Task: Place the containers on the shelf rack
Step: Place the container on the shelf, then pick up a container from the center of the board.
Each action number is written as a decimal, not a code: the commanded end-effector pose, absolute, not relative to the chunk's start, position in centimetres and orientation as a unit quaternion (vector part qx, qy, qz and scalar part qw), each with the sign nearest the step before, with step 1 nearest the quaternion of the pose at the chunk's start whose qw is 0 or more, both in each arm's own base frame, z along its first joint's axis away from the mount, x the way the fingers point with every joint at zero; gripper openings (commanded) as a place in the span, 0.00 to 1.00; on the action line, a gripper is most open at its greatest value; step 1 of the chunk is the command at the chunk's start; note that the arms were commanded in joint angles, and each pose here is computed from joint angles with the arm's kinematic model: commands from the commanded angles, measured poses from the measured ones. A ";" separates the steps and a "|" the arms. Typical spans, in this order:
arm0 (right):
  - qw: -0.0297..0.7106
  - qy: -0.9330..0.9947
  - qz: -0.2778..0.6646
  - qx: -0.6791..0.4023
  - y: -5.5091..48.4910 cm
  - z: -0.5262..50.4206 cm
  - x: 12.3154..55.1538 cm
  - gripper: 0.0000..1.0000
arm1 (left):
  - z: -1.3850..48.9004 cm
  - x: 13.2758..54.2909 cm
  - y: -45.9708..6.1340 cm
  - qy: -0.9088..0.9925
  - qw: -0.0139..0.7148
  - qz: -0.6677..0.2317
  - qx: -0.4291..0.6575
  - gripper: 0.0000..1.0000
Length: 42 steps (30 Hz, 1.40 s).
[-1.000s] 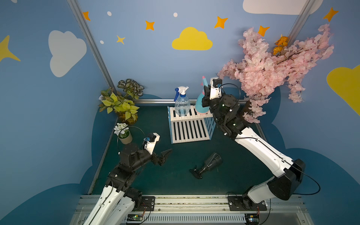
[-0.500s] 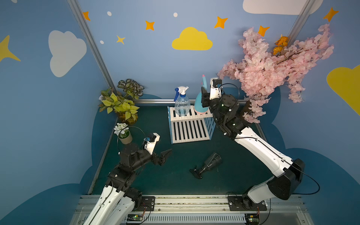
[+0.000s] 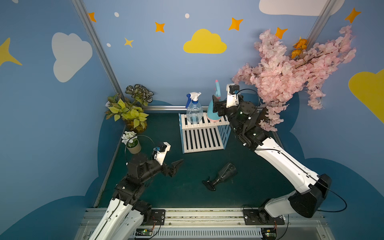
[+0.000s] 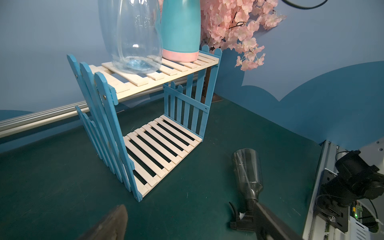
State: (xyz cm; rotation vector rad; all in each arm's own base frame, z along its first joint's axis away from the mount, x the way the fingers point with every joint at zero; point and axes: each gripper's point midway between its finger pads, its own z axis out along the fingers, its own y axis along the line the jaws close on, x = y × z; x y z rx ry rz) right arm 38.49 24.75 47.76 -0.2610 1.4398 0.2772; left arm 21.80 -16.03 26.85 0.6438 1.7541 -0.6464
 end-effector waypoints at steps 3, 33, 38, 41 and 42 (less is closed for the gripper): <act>0.748 0.636 0.161 -0.102 20.4 50.0 33.1 0.91 | 26.9 20.3 -17.7 0.716 0.543 -0.286 0.332 0.95; 0.596 0.767 0.197 -0.134 13.7 23.3 21.9 0.92 | 7.8 11.1 -35.2 0.562 0.461 -0.136 0.673 0.95; 0.586 0.771 0.201 -0.147 14.0 22.9 21.6 0.92 | 6.4 12.2 -36.1 0.549 0.484 -0.105 0.673 0.95; 0.576 0.775 0.204 -0.160 14.5 22.5 21.5 0.92 | 5.7 13.0 -36.4 0.547 0.497 -0.085 0.669 0.95; 0.572 0.778 0.202 -0.164 14.6 22.4 21.5 0.92 | 5.5 13.2 -36.4 0.544 0.500 -0.078 0.669 0.95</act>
